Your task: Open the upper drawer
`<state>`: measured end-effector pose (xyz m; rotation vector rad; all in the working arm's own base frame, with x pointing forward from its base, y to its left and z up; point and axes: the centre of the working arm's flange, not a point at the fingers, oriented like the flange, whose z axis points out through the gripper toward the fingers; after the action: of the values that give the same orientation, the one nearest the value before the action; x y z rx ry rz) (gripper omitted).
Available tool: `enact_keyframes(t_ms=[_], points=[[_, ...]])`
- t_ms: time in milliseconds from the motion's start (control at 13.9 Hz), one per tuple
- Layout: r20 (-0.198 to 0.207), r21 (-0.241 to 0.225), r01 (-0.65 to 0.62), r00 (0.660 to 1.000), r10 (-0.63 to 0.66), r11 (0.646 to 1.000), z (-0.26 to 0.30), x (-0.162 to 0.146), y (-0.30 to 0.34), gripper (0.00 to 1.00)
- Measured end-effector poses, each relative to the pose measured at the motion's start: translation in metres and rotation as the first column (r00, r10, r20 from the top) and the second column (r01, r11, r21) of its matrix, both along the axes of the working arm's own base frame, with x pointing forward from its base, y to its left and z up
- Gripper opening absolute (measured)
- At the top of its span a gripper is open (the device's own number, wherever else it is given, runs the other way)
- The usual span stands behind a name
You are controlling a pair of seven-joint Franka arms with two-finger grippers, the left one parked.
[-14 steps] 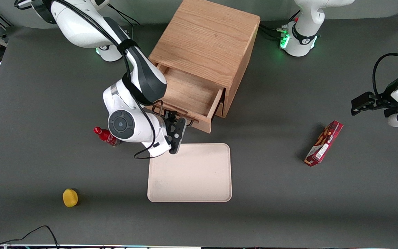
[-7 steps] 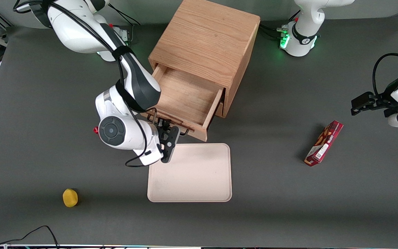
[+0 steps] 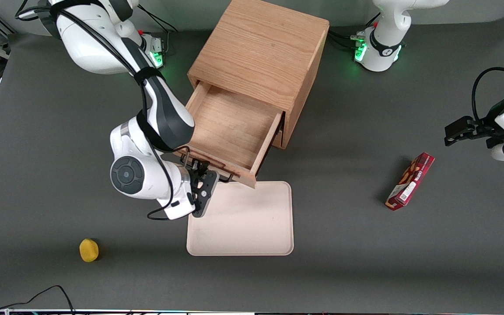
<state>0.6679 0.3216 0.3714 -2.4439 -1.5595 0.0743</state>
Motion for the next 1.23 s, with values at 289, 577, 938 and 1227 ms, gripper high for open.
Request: enact_keyframes(t_ms=[289, 577, 938, 1227], points=[[0.021, -0.005, 0.005, 1.0, -0.005, 1.0, 0.006, 0.006, -0.007, 1.0], [0.03, -0.001, -0.006, 1.0, 0.006, 1.0, 0.015, 0.005, 0.001, 1.0], [0.008, -0.003, -0.031, 0.999, 0.031, 1.0, 0.054, -0.006, 0.001, 1.0], [0.001, -0.006, -0.044, 0.999, 0.044, 0.999, 0.122, -0.026, -0.014, 1.0]])
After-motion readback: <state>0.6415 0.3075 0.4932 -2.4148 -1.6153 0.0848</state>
